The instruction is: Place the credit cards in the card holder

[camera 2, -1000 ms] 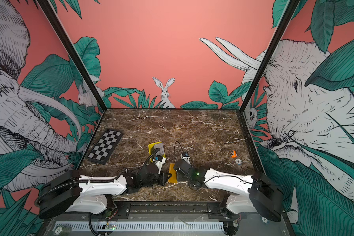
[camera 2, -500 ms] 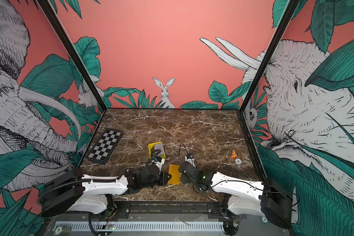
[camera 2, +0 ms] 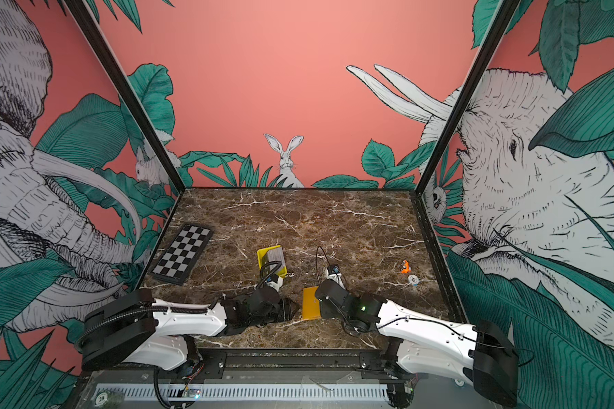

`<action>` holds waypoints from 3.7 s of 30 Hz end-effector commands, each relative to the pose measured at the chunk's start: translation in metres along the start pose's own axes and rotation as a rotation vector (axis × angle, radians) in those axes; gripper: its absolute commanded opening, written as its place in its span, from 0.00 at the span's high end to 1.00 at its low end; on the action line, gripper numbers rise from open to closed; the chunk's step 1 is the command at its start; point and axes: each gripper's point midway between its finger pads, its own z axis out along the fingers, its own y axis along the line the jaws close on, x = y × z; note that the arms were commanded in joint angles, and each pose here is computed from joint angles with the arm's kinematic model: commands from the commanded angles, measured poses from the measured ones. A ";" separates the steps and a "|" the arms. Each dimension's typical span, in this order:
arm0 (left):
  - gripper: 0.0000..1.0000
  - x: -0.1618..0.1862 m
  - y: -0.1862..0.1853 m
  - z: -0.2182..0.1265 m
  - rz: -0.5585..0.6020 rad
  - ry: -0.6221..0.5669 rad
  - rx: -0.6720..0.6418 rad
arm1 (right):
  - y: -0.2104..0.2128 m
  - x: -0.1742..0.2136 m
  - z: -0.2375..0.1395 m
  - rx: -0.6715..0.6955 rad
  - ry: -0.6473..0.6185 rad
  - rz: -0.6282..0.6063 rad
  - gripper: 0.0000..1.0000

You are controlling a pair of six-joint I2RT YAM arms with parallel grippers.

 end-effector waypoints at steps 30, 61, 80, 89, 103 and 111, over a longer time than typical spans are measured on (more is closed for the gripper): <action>0.25 -0.013 -0.031 0.006 -0.008 0.010 0.164 | 0.031 -0.024 -0.020 -0.035 -0.031 -0.104 1.00; 0.15 -0.011 -0.036 0.016 0.049 0.084 0.080 | 0.021 -0.022 -0.023 -0.020 -0.050 -0.102 1.00; 0.33 -0.014 0.004 -0.005 0.025 0.053 -0.029 | -0.007 -0.007 -0.005 0.128 -0.014 -0.108 0.96; 0.37 -0.011 0.011 -0.002 0.027 0.083 -0.022 | -0.015 0.000 0.000 0.155 0.016 -0.067 0.70; 0.43 -0.001 0.012 0.002 0.036 0.142 0.049 | 0.052 -0.021 -0.012 -0.145 0.027 -0.008 0.62; 0.45 0.006 0.015 -0.001 0.034 0.174 0.050 | 0.088 -0.017 -0.002 -0.295 0.071 0.005 0.65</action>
